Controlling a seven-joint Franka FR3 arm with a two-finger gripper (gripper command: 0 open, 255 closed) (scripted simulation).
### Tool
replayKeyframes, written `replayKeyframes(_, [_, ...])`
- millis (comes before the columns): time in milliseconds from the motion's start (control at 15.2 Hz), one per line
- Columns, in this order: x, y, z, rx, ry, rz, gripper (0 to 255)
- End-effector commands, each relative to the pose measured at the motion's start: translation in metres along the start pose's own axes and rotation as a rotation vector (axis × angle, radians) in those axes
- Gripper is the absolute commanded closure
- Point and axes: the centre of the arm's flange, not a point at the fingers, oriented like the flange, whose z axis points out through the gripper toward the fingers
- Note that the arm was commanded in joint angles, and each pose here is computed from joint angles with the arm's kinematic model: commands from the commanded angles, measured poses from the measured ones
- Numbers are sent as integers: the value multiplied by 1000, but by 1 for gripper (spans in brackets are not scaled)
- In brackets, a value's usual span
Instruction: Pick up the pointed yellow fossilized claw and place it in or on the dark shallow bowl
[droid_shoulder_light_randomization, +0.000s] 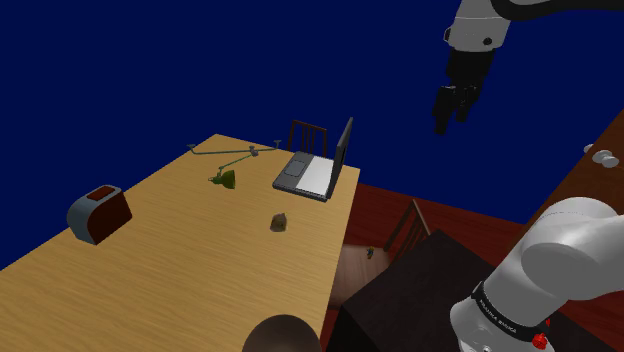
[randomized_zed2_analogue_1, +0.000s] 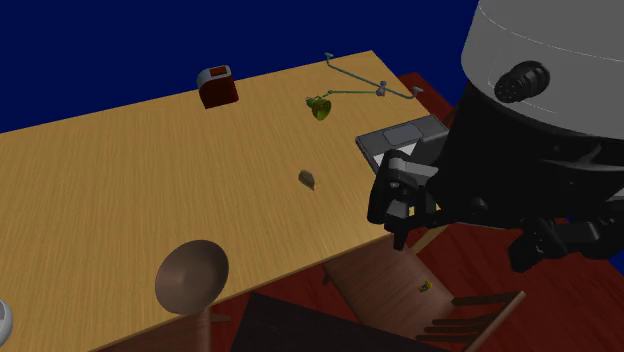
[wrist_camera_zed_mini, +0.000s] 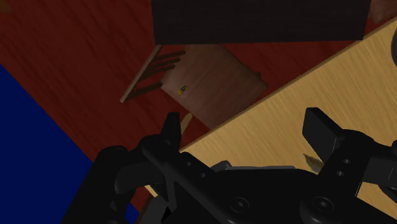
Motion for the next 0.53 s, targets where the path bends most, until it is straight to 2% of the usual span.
replayKeyframes(0, [0,0,0,0,0,0,0])
replayKeyframes(462, [68,-45,50,-4,-26,-14,0])
